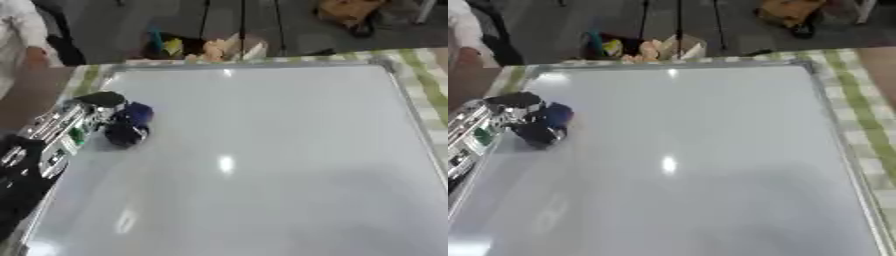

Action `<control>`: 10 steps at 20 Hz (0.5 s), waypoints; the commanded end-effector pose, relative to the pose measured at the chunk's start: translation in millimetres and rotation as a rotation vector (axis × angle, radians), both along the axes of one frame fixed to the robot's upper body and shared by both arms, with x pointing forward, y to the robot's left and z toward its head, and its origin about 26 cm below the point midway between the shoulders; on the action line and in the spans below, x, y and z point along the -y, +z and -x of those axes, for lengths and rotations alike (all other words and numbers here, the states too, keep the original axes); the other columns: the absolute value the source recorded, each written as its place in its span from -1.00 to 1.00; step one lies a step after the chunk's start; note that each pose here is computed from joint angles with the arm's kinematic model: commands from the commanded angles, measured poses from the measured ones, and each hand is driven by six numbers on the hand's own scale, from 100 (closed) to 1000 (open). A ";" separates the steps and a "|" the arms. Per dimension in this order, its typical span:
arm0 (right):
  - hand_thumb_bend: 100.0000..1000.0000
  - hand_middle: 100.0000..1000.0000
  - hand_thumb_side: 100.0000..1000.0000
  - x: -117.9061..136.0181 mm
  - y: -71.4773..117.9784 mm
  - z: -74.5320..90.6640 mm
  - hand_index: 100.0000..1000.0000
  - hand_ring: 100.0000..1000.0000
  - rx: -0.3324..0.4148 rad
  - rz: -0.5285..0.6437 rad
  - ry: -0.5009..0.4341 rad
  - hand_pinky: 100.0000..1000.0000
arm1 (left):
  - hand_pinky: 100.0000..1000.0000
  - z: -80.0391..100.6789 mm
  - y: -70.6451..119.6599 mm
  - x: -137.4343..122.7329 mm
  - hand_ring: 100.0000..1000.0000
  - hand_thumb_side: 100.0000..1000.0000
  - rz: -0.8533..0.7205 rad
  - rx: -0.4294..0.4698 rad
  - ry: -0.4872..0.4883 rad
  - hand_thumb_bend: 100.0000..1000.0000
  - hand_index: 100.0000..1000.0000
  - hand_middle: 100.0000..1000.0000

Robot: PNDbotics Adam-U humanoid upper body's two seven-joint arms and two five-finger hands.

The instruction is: Wipe the whiteboard clean with a brush.

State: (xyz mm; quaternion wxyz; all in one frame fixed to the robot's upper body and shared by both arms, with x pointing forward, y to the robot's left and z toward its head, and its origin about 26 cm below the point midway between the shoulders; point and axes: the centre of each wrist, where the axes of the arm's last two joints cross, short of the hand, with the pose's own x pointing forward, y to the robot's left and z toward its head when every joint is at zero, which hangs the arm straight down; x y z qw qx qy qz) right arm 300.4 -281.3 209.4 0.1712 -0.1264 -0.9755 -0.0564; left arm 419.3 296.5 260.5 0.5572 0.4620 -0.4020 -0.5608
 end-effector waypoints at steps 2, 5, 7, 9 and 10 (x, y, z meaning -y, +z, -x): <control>-1.00 -0.12 0.53 0.5 7.9 2.0 0.32 0.08 0.026 0.011 0.007 0.28 | -0.25 9.8 16.8 5.6 0.03 0.16 -0.018 0.012 -0.046 -1.00 0.29 -0.21; -1.00 -0.12 0.53 0.5 8.0 1.9 0.32 0.08 0.025 0.010 0.008 0.28 | -0.24 13.2 19.1 10.6 0.03 0.17 -0.025 0.006 -0.067 -1.00 0.29 -0.21; -1.00 -0.12 0.52 0.6 7.9 2.0 0.32 0.08 0.024 0.009 0.007 0.28 | -0.24 14.7 19.0 12.1 0.03 0.17 -0.030 -0.003 -0.075 -1.00 0.29 -0.21; -1.00 -0.12 0.52 0.6 7.9 2.0 0.32 0.08 0.024 0.008 0.007 0.28 | -0.24 15.3 18.2 12.7 0.04 0.17 -0.034 -0.014 -0.079 -1.00 0.29 -0.20; -1.00 -0.12 0.52 0.6 8.0 2.0 0.32 0.08 0.023 0.008 0.007 0.28 | -0.24 15.5 17.7 12.9 0.04 0.16 -0.037 -0.018 -0.080 -1.00 0.29 -0.20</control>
